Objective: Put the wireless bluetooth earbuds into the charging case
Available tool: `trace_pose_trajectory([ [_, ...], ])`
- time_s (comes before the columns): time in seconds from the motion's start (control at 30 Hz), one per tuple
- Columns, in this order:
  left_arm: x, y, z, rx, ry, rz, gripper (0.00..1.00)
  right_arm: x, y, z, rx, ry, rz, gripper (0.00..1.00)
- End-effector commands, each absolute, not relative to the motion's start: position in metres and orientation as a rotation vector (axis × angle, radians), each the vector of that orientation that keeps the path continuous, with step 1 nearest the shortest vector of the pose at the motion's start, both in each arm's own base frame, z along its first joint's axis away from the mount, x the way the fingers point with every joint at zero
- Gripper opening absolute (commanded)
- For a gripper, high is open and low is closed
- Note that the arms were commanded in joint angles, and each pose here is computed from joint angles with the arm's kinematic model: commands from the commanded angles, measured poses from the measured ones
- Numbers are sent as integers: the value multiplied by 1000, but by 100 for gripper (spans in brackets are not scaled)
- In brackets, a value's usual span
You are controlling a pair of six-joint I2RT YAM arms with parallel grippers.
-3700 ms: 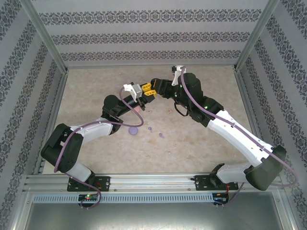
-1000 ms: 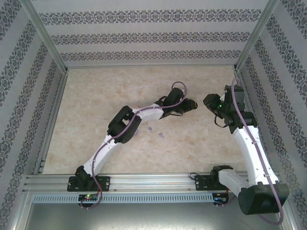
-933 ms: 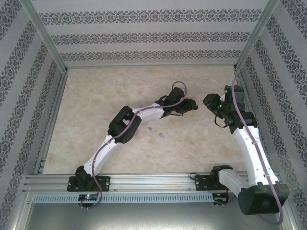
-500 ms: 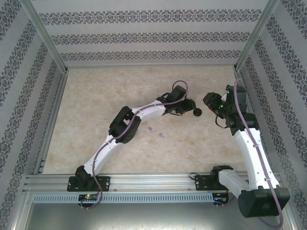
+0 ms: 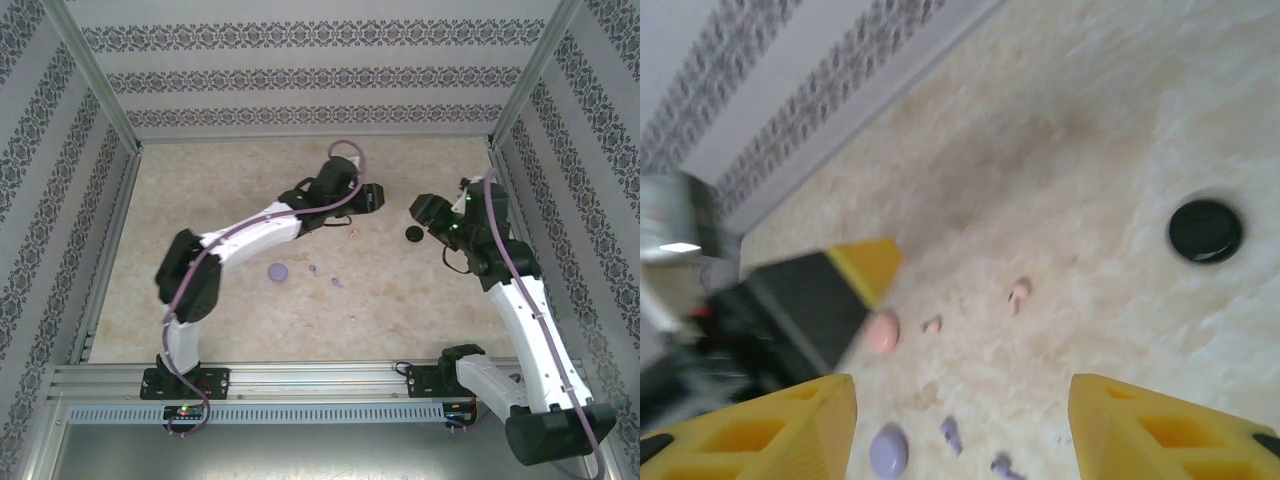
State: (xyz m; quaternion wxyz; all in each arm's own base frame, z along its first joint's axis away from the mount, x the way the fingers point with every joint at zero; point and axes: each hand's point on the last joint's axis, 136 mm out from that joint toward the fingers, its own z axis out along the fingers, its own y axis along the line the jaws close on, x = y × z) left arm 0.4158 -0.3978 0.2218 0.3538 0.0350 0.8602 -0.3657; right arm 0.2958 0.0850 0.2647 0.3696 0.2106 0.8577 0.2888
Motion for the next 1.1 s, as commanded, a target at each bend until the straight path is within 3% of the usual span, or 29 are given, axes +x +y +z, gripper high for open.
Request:
trace_pose_trajectory([
  [0.0, 429, -333, 230, 62, 2144, -736, 47, 295, 111, 244, 453, 2291, 703, 61],
  [0.23, 419, -206, 240, -150, 2074, -601, 55, 293, 205, 192, 117, 2500, 614, 65],
  [0.47, 404, -118, 242, -311, 2017, -521, 64, 296, 292, 143, -188, 2653, 553, 66],
  [0.6, 395, -83, 244, -398, 1979, -477, 76, 300, 332, 115, -302, 2724, 510, 66],
  [0.73, 384, -49, 247, -516, 1946, -375, 100, 302, 364, 91, -382, 2776, 472, 66],
  [1.07, 357, 8, 255, -747, 1780, -354, 99, 301, 386, 49, -510, 2859, 186, 68],
])
